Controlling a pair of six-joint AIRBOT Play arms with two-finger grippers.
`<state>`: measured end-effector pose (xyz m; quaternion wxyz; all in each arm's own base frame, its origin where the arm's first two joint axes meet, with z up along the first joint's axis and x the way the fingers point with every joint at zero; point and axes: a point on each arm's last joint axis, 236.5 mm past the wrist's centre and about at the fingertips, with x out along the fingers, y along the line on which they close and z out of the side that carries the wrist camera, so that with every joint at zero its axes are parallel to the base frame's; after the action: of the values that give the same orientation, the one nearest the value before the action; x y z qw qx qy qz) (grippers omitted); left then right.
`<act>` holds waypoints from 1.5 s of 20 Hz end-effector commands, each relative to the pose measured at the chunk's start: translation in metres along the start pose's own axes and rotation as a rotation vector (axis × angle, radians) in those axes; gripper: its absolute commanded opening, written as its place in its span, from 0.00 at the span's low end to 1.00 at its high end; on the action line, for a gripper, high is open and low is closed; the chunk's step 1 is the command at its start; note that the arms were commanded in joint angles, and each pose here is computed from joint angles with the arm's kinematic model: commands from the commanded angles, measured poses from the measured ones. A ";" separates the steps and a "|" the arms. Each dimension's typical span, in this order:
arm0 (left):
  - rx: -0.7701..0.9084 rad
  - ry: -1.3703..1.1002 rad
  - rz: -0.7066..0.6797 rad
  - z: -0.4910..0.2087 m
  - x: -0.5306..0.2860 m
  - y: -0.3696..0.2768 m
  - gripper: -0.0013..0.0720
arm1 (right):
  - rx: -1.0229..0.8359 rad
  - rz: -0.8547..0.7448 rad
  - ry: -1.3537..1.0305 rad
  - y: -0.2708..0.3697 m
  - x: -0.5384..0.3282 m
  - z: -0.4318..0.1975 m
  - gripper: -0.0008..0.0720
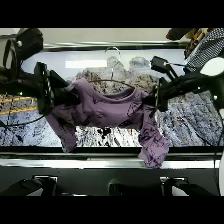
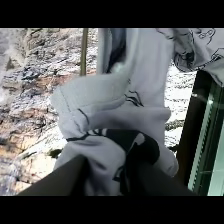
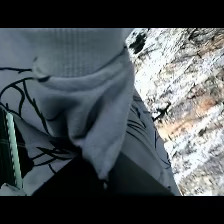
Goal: Fold the clothes and pants, and hang the long-sleeved shirts on hangers.
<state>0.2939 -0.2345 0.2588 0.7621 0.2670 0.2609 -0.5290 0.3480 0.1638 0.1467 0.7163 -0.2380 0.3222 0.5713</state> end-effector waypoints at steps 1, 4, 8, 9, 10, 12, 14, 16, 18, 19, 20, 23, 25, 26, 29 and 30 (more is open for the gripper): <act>-0.128 0.043 0.067 -0.011 0.001 0.017 0.63 | 0.002 -0.133 0.123 0.002 -0.032 -0.016 0.07; -0.316 0.039 0.206 -0.017 -0.004 0.048 0.87 | 0.074 -0.217 0.122 0.013 -0.055 -0.008 0.07; -0.529 -0.066 0.373 -0.009 -0.015 0.088 1.00 | 0.256 -0.409 0.132 0.011 -0.092 -0.012 0.07; -0.614 -0.118 0.408 -0.005 -0.020 0.099 1.00 | 0.281 -0.462 0.140 0.012 -0.104 -0.015 0.07; -0.697 -0.172 0.430 -0.001 -0.025 0.108 1.00 | 0.300 -0.522 0.147 0.014 -0.117 -0.017 0.07; -0.831 -0.247 0.451 0.003 -0.032 0.119 1.00 | 0.356 -0.640 0.148 0.020 -0.145 -0.022 0.07; -0.866 -0.262 0.450 0.004 -0.032 0.120 1.00 | 0.411 -0.734 0.136 0.031 -0.170 -0.025 0.07; -0.860 -0.261 0.439 0.007 -0.030 0.116 1.00 | 0.428 -0.790 0.084 0.048 -0.188 -0.018 0.07; -0.850 -0.260 0.425 0.011 -0.026 0.111 1.00 | 0.633 -0.926 0.007 0.055 -0.217 -0.029 0.07; -0.845 -0.259 0.418 0.013 -0.025 0.109 1.00 | 0.764 -1.045 0.010 0.055 -0.240 -0.050 0.08; -0.840 -0.259 0.410 0.016 -0.023 0.106 1.00 | 0.829 -1.139 0.044 0.058 -0.259 -0.068 0.07; -0.829 -0.257 0.394 0.020 -0.019 0.100 1.00 | 0.985 -1.515 -0.018 0.067 -0.339 -0.100 0.07; -0.827 -0.257 0.391 0.021 -0.018 0.099 1.00 | 1.000 -1.716 -0.137 0.078 -0.387 -0.099 0.07; -0.827 -0.256 0.391 0.021 -0.018 0.099 1.00 | 1.017 -1.787 -0.190 0.084 -0.405 -0.098 0.07; -0.827 -0.256 0.391 0.021 -0.018 0.099 1.00 | 1.007 -2.037 -0.239 0.100 -0.457 -0.102 0.07; -0.828 -0.255 0.391 0.021 -0.018 0.099 1.00 | 0.998 -2.125 -0.186 0.105 -0.471 -0.107 0.07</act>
<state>0.3848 -0.2064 0.2989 0.9159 -0.0816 0.2986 -0.2555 0.1943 -0.1600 0.3814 0.9129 -0.0291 0.1769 -0.3666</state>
